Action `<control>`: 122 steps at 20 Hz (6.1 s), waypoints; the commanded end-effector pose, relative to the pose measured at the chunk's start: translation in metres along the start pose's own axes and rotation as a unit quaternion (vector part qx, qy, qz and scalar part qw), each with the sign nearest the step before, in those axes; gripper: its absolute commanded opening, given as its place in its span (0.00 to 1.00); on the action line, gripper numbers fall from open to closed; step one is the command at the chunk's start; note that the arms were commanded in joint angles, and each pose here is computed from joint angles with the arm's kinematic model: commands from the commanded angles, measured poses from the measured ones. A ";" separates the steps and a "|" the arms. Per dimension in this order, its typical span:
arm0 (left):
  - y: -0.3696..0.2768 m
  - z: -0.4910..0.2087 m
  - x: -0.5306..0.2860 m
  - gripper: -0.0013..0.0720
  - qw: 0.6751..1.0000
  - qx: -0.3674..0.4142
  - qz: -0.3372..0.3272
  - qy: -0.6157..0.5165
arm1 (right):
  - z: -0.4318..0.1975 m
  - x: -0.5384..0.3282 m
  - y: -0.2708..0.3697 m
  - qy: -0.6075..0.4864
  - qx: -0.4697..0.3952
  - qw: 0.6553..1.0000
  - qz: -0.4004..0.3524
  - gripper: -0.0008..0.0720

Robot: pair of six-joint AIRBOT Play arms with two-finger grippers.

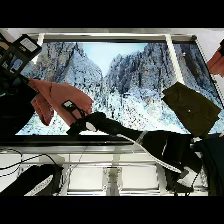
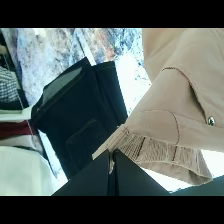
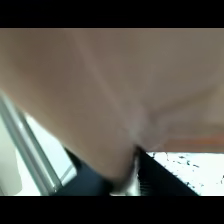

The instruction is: Fold the clothes and pants, and hang the long-sleeved shirts on hangers.

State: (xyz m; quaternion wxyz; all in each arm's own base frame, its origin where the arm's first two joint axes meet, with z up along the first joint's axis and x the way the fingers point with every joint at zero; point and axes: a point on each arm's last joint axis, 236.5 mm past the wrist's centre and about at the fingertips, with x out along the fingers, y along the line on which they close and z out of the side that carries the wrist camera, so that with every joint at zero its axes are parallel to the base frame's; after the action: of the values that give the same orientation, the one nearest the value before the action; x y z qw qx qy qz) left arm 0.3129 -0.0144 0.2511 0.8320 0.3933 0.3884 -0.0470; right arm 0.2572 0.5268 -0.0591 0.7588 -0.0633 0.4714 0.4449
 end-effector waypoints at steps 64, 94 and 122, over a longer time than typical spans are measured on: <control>-0.199 -0.027 0.224 0.04 0.969 0.105 -0.211 0.075 | -0.126 -0.197 -0.278 0.225 -0.001 0.972 -0.069 0.02; -0.192 -0.048 0.159 0.91 0.892 -0.213 -0.384 0.108 | -0.071 -0.192 -0.370 0.018 0.350 0.934 0.070 0.92; -0.197 -0.053 0.153 0.90 0.883 -0.219 -0.395 0.127 | -0.018 -0.347 -0.379 0.011 0.422 0.903 -0.080 0.02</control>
State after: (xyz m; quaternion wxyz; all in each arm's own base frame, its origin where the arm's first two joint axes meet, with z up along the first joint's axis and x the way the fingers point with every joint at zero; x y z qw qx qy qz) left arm 0.3112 -0.0788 0.0038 0.7528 0.0175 0.6146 -0.2350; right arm 0.4882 0.1464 0.0349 0.7473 0.2052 0.5971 0.2072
